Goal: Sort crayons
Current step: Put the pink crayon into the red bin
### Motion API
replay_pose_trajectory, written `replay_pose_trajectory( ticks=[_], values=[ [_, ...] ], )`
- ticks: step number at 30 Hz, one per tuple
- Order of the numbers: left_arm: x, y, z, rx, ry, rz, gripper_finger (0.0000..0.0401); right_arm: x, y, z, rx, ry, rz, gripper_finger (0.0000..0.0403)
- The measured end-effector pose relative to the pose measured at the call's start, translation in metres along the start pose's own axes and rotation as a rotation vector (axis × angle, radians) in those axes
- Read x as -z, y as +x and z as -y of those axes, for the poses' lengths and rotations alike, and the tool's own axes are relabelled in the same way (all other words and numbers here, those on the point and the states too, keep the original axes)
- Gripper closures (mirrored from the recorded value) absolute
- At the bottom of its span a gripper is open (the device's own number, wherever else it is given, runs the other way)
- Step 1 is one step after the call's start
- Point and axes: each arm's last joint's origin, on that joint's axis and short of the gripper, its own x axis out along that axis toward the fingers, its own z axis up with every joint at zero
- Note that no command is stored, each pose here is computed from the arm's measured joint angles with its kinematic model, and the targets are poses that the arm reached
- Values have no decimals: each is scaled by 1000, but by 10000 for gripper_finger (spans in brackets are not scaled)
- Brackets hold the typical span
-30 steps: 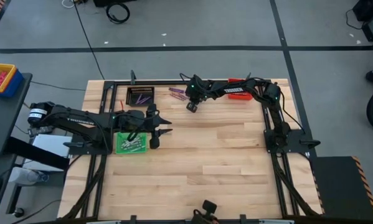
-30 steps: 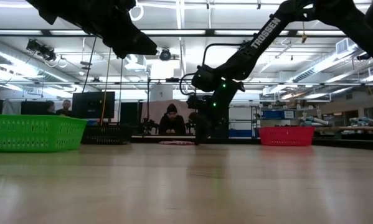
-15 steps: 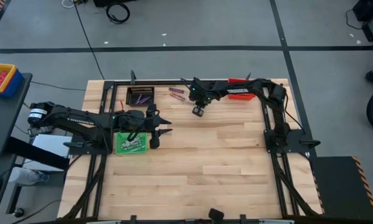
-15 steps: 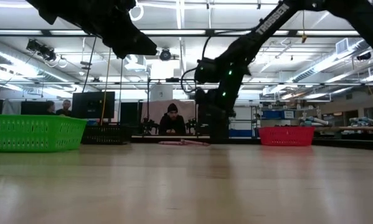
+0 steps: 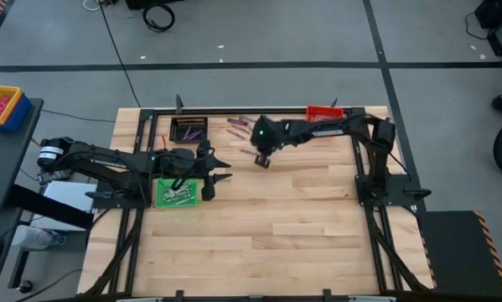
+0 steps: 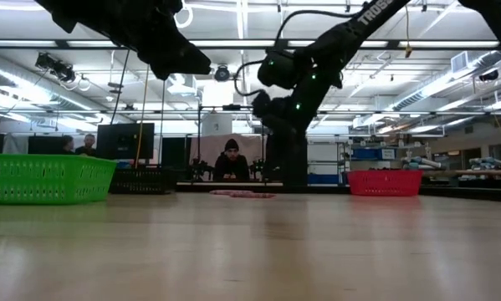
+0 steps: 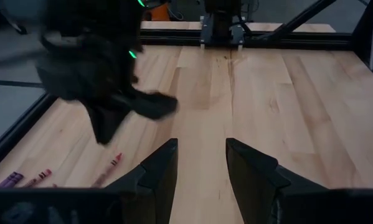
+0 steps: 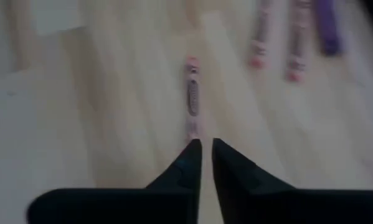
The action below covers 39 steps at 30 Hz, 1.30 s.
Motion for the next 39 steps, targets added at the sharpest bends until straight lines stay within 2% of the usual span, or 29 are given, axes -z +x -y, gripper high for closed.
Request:
replay_pose_trajectory(
  ticks=[7, 12, 19, 23, 31, 39],
  values=[
    [1, 0, 1, 3, -5, -8, 253, 7, 33, -28, 22, -75, 27, 278],
    [1, 0, 1, 2, -5, -12, 253, 2, 39, -45, -4, -101, 108, 253],
    [1, 0, 1, 2, -4, -13, 253, 3, 38, -57, -23, -111, 115, 256],
    [1, 0, 1, 2, -6, -13, 253, 15, 42, -60, -11, -118, 103, 257],
    [1, 0, 1, 2, -8, -13, 253, 37, 48, -61, -20, -41, 80, 259],
    [1, 0, 1, 2, -8, -13, 253, 40, 48, -70, -20, -108, 93, 298]
  ],
)
